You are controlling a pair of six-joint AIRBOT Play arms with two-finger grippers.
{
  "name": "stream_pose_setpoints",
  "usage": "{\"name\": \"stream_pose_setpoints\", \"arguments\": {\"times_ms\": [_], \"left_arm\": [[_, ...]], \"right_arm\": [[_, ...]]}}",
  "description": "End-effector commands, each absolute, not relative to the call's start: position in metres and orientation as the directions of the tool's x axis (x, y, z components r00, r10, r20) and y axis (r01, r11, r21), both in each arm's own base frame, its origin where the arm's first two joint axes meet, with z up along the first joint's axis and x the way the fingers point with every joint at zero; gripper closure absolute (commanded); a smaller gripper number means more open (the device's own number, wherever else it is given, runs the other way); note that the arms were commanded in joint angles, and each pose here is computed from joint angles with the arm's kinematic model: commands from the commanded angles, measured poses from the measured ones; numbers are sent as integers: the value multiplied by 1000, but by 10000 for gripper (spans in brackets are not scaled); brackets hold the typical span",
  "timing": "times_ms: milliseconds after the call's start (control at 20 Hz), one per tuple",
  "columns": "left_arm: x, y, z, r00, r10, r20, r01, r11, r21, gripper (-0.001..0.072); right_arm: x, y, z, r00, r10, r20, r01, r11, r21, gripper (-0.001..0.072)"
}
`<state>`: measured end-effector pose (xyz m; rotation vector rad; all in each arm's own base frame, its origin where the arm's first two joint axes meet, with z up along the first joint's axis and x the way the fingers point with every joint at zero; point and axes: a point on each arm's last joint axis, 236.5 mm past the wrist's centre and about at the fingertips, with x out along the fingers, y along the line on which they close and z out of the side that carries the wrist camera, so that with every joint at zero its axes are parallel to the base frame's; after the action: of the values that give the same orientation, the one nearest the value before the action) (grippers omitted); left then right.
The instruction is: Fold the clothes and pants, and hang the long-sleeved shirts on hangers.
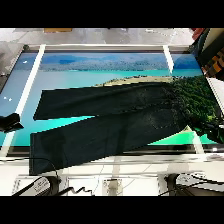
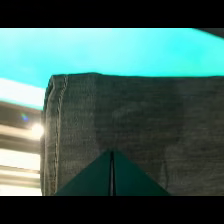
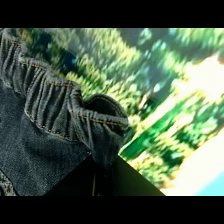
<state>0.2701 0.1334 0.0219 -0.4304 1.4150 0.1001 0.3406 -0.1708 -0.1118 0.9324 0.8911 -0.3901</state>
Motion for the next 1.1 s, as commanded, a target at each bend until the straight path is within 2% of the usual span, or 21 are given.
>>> {"name": "stream_pose_setpoints", "arguments": {"times_ms": [0, 50, 200, 350, 450, 550, 600, 750, 900, 1050], "left_arm": [[261, 136, 8, 128, -196, -972, -337, 913, -229, 490], [261, 136, 7, 124, -199, -972, -338, 913, -230, 458], [259, 138, 2, 105, -199, -974, -341, 913, -223, 460], [252, 148, -9, 54, -174, -983, -345, 921, -182, 460], [251, 151, -20, 25, -179, -983, -335, 925, -177, 456], [250, 148, -33, -10, -217, -976, -310, 929, -203, 293], [249, 147, -40, -31, -237, -971, -292, 931, -218, 264], [243, 139, -62, -87, -294, -952, -239, 934, -267, 264], [251, 121, -83, -64, -378, -924, -173, 916, -363, 264], [260, 124, -103, -35, -372, -928, -148, 920, -364, 265]], "right_arm": [[337, -175, -102, 585, 41, -810, 641, 588, 493, 680], [326, -179, -101, 551, 25, -834, 673, 578, 462, 681], [276, -196, -91, 422, -81, -903, 764, 568, 306, 681], [239, -215, -71, 385, -194, -902, 793, 569, 216, 681], [226, -216, -65, 383, -204, -901, 812, 540, 223, 681], [224, -211, -67, 373, -182, -910, 811, 541, 224, 681], [226, -208, -66, 379, -176, -908, 808, 542, 232, 681], [233, -208, -63, 406, -174, -897, 808, 527, 264, 680], [234, -207, -63, 411, -172, -895, 808, 523, 271, 680], [239, -204, -61, 433, -158, -888, 808, 504, 305, 680]]}}
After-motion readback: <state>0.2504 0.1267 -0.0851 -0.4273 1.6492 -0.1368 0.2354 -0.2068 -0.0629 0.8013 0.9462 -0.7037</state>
